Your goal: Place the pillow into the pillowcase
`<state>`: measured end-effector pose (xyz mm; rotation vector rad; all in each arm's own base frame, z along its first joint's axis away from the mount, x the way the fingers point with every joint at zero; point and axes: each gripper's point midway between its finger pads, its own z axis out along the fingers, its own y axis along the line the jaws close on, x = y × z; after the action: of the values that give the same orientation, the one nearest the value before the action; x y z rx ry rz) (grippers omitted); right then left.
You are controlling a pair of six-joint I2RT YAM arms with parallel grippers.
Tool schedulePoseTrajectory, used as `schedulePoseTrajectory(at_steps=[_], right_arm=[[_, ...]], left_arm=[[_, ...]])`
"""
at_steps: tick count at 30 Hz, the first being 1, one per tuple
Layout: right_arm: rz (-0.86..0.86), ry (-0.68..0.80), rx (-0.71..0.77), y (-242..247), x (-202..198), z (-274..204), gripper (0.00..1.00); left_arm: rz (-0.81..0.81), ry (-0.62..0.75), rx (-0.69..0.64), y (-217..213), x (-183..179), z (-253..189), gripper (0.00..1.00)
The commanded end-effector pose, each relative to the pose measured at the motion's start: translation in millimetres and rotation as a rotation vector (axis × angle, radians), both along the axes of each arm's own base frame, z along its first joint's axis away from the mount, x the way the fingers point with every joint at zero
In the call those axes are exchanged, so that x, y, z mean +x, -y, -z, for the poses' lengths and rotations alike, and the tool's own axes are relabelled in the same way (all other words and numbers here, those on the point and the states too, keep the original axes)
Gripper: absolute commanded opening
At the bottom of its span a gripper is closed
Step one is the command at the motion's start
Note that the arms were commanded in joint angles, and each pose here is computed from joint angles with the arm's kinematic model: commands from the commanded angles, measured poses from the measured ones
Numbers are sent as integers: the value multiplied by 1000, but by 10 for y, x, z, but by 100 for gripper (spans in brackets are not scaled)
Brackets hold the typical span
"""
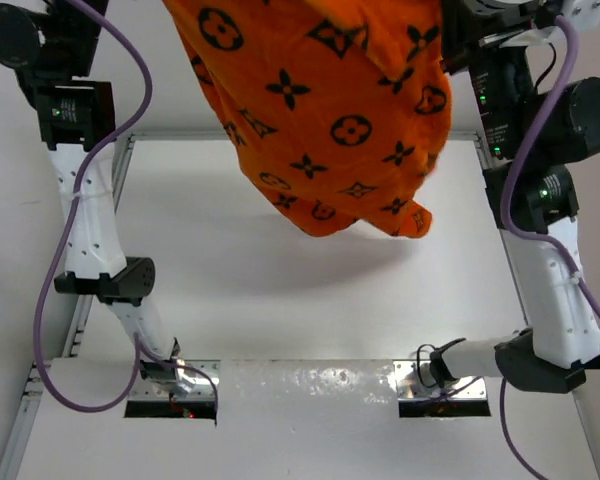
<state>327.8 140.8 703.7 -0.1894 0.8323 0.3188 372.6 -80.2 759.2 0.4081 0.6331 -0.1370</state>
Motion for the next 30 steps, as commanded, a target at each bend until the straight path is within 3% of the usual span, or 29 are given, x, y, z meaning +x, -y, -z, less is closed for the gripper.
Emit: schedulePoseTrajectory(at_steps=[1, 2, 3, 4, 5, 6, 7, 8, 9, 10, 11, 12, 13, 14, 15, 16, 17, 18, 19, 20, 21, 22, 23, 24, 25, 26, 28, 29, 30], right_arm=[[47, -18, -1, 31, 146, 116, 0], [49, 240, 82, 142, -189, -877, 0], [35, 296, 96, 76, -135, -934, 0], [20, 205, 67, 83, -176, -785, 0], [19, 31, 28, 26, 38, -333, 0], [14, 95, 79, 84, -55, -205, 0], [46, 146, 132, 145, -16, 158, 0], [98, 172, 134, 177, 82, 247, 0], [121, -34, -13, 25, 410, 347, 0], [102, 64, -14, 38, 211, -242, 0], [-4, 292, 67, 77, -342, -967, 0], [-38, 194, 52, 58, -355, -851, 0], [-45, -52, -51, -210, 225, -171, 0], [-7, -268, -97, -300, 650, 601, 0], [24, 65, 54, 59, -4, 14, 0], [68, 104, 75, 63, 163, 279, 0], [104, 264, 80, 272, -330, -497, 0], [83, 336, 68, 296, -582, -1095, 0], [47, 316, 47, 100, -314, -986, 0], [37, 138, -14, -13, -28, -624, 0], [70, 16, -30, 13, 133, -302, 0], [89, -257, -128, -90, 499, 1099, 0], [117, -47, 27, 74, 335, 1092, 0], [172, -137, 26, 154, 472, 1544, 0], [161, -100, 14, 141, 463, 937, 0], [139, -183, -169, -25, 556, 830, 0], [110, 8, -107, -20, 333, -202, 0], [101, -119, -162, -73, 456, 69, 0], [114, -290, -217, -161, 789, 621, 0]], left_arm=[[27, 57, -48, 33, 112, 46, 0], [14, 272, -60, 124, -521, -421, 0], [-64, 333, -50, 122, -450, -458, 0], [-1, 218, -105, 89, -472, -432, 0], [2, 14, -62, 172, -62, -77, 0], [13, -169, 16, 304, 346, 381, 0], [9, -241, -4, 303, 563, 562, 0], [6, -210, -59, 248, 786, 588, 0], [-21, 65, -71, 143, 174, 1, 0], [-54, 368, -63, 135, -390, -408, 0], [0, 490, -103, 137, -941, -677, 0], [43, 428, -81, 152, -946, -652, 0], [38, 13, -29, 217, -121, -67, 0], [5, -225, -8, 244, 468, 490, 0], [4, -320, -27, 214, 675, 715, 0], [9, -170, -68, 152, 755, 526, 0], [-71, 155, -37, 57, 67, -102, 0], [-101, 465, -24, 69, -835, -633, 0], [-79, 465, -11, 120, -973, -673, 0], [-3, 297, 6, 176, -682, -482, 0], [15, -216, 76, 270, 163, 440, 0], [2, -514, 98, 281, 609, 1184, 0], [25, -730, 162, 349, 893, 1870, 0], [45, -716, 158, 368, 1009, 1911, 0], [32, -686, 124, 297, 1133, 1914, 0], [-11, -359, 132, 255, 809, 1076, 0], [-23, -159, 125, 265, 365, 488, 0], [2, -233, 142, 310, 437, 654, 0], [44, -557, 200, 394, 788, 1520, 0]])
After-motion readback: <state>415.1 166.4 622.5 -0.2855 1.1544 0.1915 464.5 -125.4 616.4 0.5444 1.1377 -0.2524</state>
